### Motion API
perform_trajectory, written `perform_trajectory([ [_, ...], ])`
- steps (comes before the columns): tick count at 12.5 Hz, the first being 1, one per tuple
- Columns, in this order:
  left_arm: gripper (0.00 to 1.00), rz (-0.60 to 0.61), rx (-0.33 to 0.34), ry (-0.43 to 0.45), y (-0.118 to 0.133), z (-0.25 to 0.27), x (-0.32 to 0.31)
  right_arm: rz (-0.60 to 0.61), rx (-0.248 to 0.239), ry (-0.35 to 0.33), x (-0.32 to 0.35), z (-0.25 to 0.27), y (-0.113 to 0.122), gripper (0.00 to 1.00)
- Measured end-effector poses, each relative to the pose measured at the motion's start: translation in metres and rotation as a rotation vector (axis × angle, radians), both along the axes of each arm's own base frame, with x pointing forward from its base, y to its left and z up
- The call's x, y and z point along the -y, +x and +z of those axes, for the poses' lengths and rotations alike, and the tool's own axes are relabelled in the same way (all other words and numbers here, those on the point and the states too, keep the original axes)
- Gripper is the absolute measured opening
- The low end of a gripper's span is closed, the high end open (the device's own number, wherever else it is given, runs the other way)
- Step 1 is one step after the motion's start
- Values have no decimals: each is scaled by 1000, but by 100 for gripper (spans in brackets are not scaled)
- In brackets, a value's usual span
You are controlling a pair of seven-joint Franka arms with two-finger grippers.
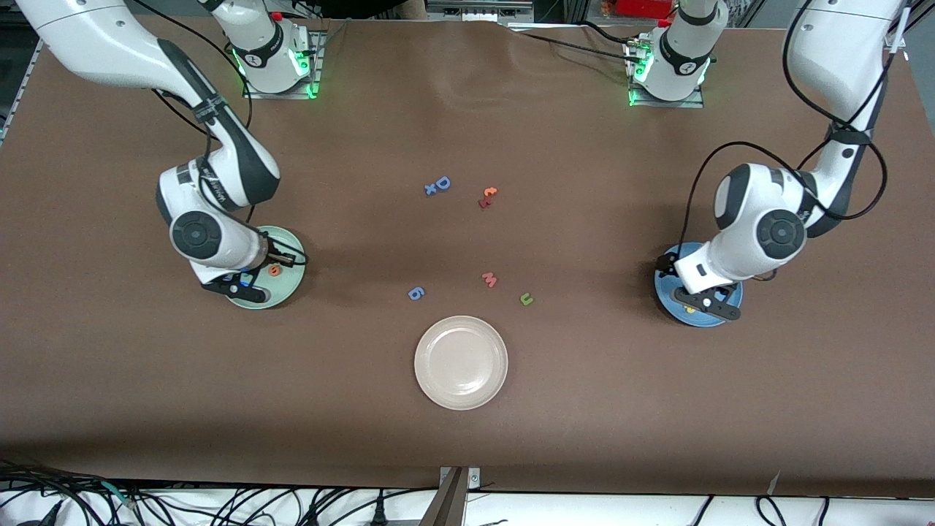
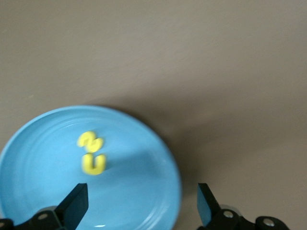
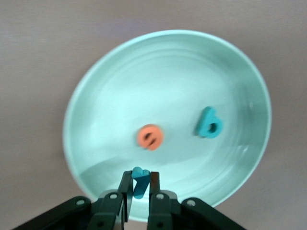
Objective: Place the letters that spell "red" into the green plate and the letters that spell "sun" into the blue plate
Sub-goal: 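Release the teal letter on the green plate while the left gripper withdraws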
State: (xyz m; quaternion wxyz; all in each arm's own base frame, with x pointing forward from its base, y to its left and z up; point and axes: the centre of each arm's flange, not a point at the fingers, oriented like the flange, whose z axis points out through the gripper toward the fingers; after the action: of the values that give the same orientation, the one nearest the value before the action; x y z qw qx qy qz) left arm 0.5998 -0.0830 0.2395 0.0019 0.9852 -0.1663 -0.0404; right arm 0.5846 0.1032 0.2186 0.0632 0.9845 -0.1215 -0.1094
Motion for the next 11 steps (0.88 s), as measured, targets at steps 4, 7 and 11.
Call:
perform_trajectory([
  [4,100,78,28,6,-3,10,66,11,11,14,-3,0,1,42],
  [7,100,157,45,5,-4,13,109,18,62,4,-1,30,11,76],
  [11,100,265,50,1,-13,4,182,48,43,-43,16,85,29,98],
])
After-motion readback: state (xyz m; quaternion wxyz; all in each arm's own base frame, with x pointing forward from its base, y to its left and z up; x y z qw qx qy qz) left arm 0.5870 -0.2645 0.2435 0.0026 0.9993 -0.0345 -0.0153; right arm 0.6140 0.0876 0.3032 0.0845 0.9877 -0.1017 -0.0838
